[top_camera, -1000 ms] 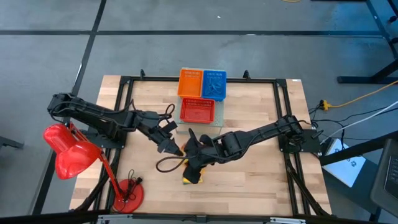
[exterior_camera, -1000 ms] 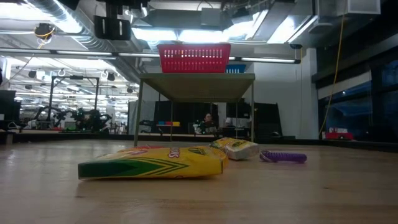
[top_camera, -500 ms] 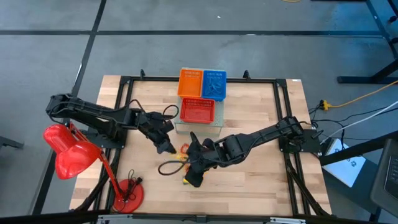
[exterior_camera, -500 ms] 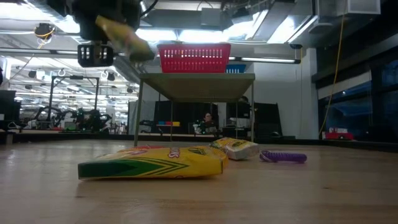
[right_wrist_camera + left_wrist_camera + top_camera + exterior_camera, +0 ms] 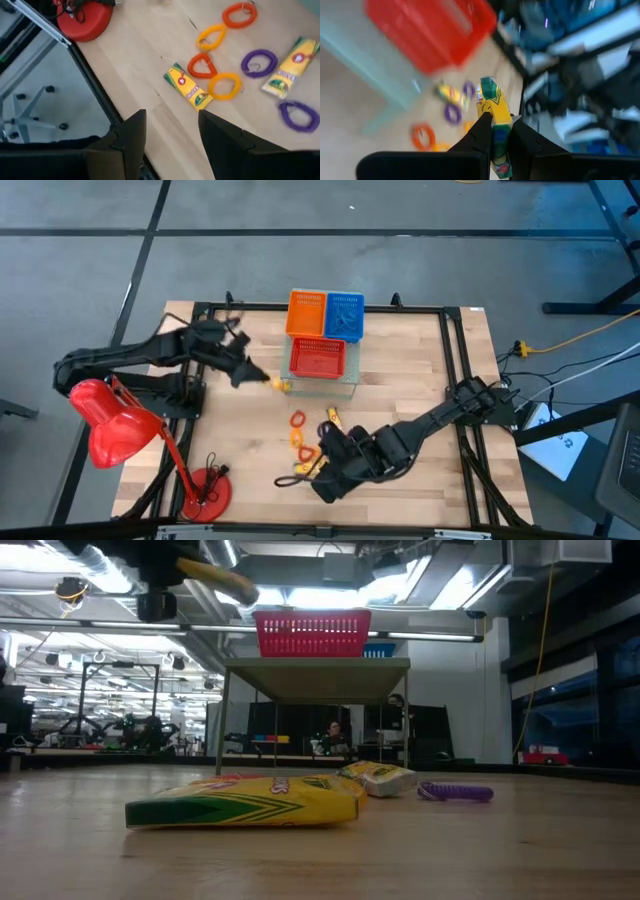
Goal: Pick & Place Office Desk Supplies
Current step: Put the yellow crayon box into the orange bin
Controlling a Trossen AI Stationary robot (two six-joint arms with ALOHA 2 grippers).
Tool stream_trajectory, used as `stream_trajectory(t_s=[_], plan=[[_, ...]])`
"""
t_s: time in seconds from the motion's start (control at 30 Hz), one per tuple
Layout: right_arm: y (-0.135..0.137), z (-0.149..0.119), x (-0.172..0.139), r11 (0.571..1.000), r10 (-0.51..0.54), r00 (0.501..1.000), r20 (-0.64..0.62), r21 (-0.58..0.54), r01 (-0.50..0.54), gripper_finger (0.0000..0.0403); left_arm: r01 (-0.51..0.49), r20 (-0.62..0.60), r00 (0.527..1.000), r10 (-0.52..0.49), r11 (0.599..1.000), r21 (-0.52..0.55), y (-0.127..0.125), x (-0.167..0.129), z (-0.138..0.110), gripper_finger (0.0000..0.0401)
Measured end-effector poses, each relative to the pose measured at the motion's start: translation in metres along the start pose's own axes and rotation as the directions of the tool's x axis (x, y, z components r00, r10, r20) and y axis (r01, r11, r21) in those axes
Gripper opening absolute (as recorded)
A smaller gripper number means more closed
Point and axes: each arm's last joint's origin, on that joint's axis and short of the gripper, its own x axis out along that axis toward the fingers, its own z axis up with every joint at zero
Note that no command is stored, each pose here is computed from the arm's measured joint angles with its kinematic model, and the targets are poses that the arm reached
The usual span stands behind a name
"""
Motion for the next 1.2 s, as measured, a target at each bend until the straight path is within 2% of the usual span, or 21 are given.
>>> stream_trajectory(t_s=[0.13,0.3,0.5,0.67,0.87,0.93,1.03,1.2], plan=[[0.001,-0.005,-0.002,0.999,-0.013,0.999,0.034,0.053,0.012,0.0181,0.017,0.162,0.987,-0.019,1.000,0.014,0.005,-0.009,0.021,0.0033],[0.001,-0.008,-0.003,0.995,-0.030,0.998,0.059,0.101,0.024,0.0181,0.056,0.321,0.945,-0.068,0.997,0.046,0.011,-0.012,0.047,0.0031],[0.001,-0.009,-0.004,0.992,-0.041,0.997,0.068,0.118,0.033,0.0181,0.047,0.432,0.899,-0.072,0.997,0.068,0.025,-0.005,0.072,0.0024],[0.000,-0.009,-0.004,0.992,-0.049,0.997,0.066,0.115,0.041,0.0181,-0.052,0.423,0.906,0.001,0.993,0.110,0.034,0.010,0.092,0.0023],[0.000,-0.009,-0.004,0.992,-0.051,0.997,0.064,0.114,0.044,0.0181,-0.202,0.395,0.912,0.116,0.962,0.184,0.036,0.023,0.123,0.0022],[0.000,-0.009,-0.004,0.992,-0.055,0.997,0.063,0.113,0.047,0.0181,-0.274,0.367,0.911,0.189,0.941,0.196,0.039,0.025,0.132,0.0022],[-0.001,-0.009,-0.004,0.992,-0.060,0.997,0.058,0.114,0.053,0.0181,-0.404,0.342,0.886,0.314,0.884,0.236,0.042,0.025,0.143,0.0022],[-0.003,-0.011,-0.004,0.989,-0.078,0.996,0.052,0.129,0.071,0.0181,-0.455,0.303,0.878,0.371,0.845,0.281,0.048,0.027,0.157,0.0022]])
